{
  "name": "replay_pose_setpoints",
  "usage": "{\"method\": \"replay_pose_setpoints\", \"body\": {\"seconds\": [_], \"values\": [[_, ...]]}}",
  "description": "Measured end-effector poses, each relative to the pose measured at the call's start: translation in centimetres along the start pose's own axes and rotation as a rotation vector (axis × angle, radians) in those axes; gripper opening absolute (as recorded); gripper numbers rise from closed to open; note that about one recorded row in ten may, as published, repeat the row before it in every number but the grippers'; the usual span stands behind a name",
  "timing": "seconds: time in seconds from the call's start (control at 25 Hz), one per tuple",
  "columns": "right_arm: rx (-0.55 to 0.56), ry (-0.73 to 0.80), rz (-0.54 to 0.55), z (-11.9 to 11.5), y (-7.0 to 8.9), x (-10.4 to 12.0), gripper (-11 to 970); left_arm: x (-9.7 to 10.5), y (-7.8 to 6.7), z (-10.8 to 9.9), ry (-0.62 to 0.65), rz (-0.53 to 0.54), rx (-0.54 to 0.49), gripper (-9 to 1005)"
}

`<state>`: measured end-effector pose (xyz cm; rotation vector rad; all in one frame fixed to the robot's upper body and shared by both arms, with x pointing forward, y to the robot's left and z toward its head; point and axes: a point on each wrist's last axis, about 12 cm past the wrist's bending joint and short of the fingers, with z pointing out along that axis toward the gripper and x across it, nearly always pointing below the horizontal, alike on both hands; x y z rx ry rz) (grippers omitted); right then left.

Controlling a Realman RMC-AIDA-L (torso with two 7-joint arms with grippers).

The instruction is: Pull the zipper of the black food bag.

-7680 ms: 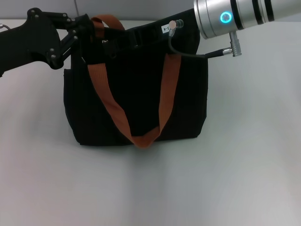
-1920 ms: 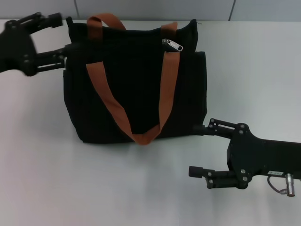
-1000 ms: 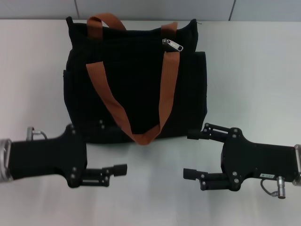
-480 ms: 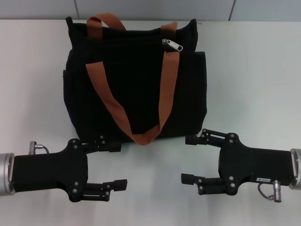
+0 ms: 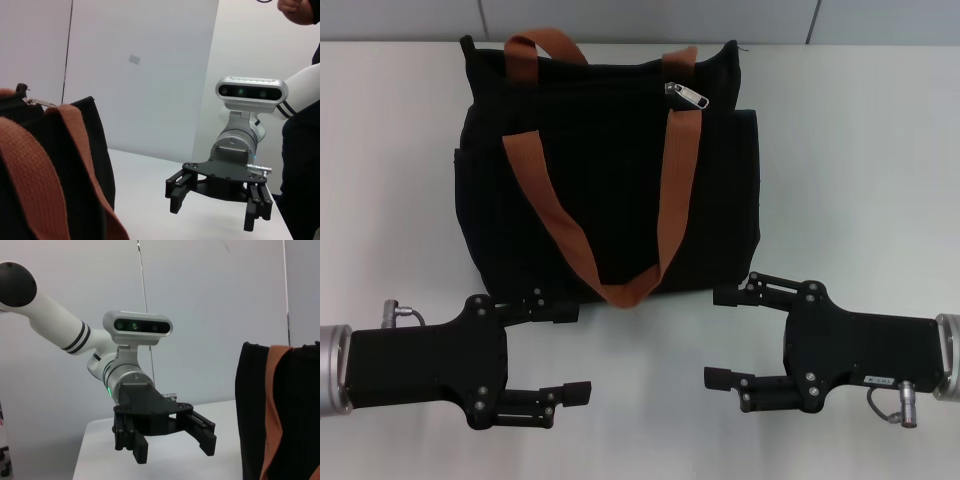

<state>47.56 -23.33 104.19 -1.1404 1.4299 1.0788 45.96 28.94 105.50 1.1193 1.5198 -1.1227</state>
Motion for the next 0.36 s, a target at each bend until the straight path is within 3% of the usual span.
{"method": "replay_pose_setpoints", "body": {"seconds": [0.36], "values": [[0.002, 0.003, -0.001, 0.08, -0.11, -0.02, 831, 0.01, 0.02, 0.0, 0.001, 0.001, -0.002, 833]]}}
